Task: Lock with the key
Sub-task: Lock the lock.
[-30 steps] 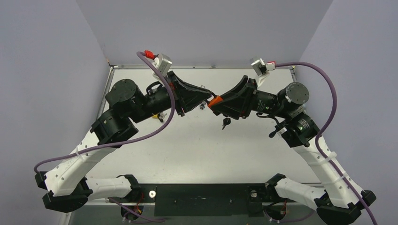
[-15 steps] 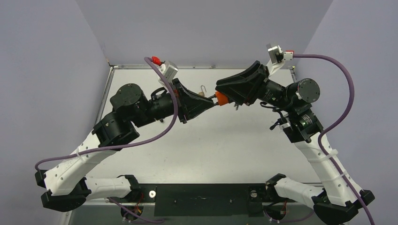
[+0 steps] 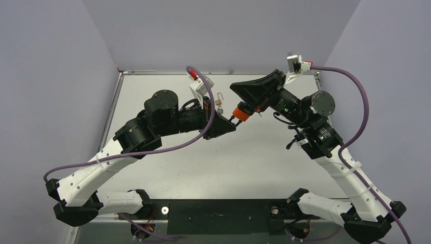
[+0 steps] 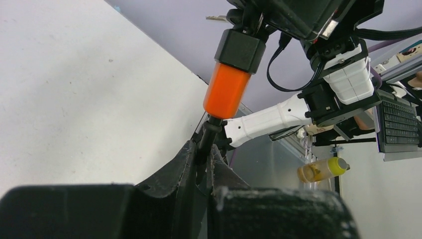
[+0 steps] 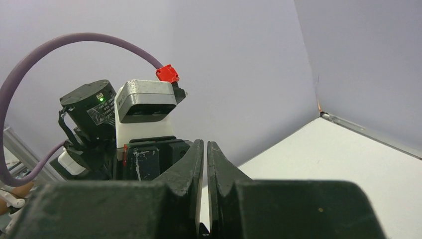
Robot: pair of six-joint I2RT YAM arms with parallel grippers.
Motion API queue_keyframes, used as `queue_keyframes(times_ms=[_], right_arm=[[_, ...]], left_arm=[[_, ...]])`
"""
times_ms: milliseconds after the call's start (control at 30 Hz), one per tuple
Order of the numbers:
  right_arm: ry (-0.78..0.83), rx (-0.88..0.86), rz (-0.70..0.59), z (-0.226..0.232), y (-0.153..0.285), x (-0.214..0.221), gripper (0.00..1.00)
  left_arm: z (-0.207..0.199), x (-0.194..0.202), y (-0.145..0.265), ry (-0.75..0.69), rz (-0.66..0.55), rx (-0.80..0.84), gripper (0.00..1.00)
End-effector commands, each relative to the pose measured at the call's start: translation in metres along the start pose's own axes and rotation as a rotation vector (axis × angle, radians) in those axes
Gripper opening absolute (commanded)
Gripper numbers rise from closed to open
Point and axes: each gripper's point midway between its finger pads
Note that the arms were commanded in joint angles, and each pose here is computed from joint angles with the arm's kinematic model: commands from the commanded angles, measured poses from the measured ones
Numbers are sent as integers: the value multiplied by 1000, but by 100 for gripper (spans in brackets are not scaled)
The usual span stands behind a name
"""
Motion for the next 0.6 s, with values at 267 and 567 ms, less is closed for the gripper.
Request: queue_keyframes(times_ms=[267, 567], right_arm=[[23, 15, 7, -12, 20, -6, 59], [87, -119, 0, -1, 36, -25, 82]], left_arm=[[-24, -57, 43, -48, -243, 83, 0], [-16, -46, 65, -102, -160, 52, 0]])
Point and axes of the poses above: each gripper's point midway between its finger pads, its own y axis back along the fingers, its own z axis along the line the jaws close on, x = y × z, and after that the axes turned 6 degrees about y, right-handed
